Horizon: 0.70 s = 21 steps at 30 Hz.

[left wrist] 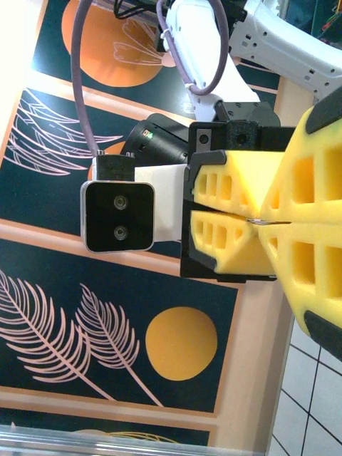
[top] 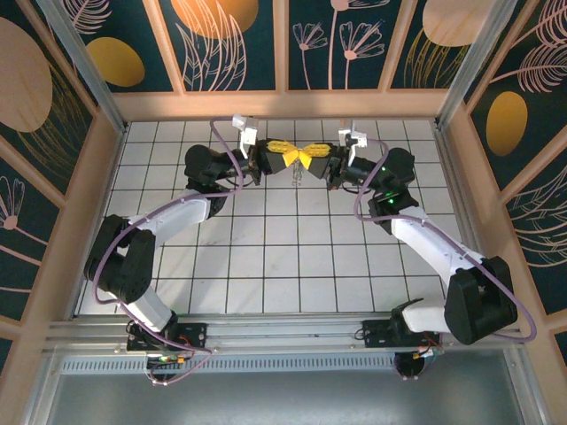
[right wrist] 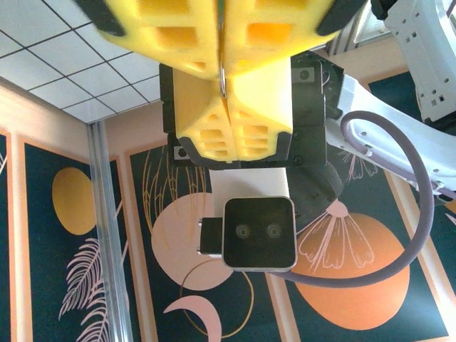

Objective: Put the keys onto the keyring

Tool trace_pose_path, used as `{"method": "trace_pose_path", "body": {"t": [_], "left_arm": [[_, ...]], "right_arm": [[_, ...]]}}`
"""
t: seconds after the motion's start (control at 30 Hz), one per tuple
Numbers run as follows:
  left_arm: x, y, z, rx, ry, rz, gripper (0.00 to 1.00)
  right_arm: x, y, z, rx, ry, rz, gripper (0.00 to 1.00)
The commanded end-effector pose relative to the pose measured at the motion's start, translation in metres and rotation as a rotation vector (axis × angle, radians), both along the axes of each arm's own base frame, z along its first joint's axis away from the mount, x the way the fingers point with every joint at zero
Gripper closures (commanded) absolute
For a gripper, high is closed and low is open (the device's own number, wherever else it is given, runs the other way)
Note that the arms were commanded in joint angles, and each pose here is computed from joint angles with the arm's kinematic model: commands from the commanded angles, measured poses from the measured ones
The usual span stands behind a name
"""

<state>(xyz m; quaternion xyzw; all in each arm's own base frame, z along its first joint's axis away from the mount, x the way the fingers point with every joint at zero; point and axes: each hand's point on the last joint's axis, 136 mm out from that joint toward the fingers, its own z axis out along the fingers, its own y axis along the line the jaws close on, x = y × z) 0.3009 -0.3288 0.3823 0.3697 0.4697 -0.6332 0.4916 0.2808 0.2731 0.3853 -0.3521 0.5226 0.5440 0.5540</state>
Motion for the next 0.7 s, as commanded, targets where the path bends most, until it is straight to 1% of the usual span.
{"method": "trace_pose_path", "body": {"t": [0.0,0.2,0.27,0.4,0.53,0.67], "left_arm": [[0.008,0.003,0.012,-0.025,-0.01,0.04,1.0],[0.004,-0.001,0.01,-0.003,-0.017,-0.011,1.0],[0.002,-0.002,0.009,0.003,-0.019,-0.023,1.0],[0.002,-0.003,0.008,0.011,-0.016,-0.028,1.0],[0.004,-0.003,0.008,0.014,-0.017,-0.016,1.0],[0.01,-0.003,0.009,0.02,-0.014,0.021,1.0]], "right_arm": [[-0.033,0.003,0.014,-0.016,-0.092,0.116,0.86],[-0.033,0.006,0.014,-0.032,-0.093,0.143,0.8],[-0.032,0.007,0.014,-0.036,-0.093,0.148,0.8],[-0.03,0.008,0.013,-0.044,-0.09,0.157,1.0],[-0.029,0.007,0.011,-0.053,-0.089,0.163,1.0],[-0.022,0.003,0.008,-0.063,-0.082,0.128,1.0]]}}
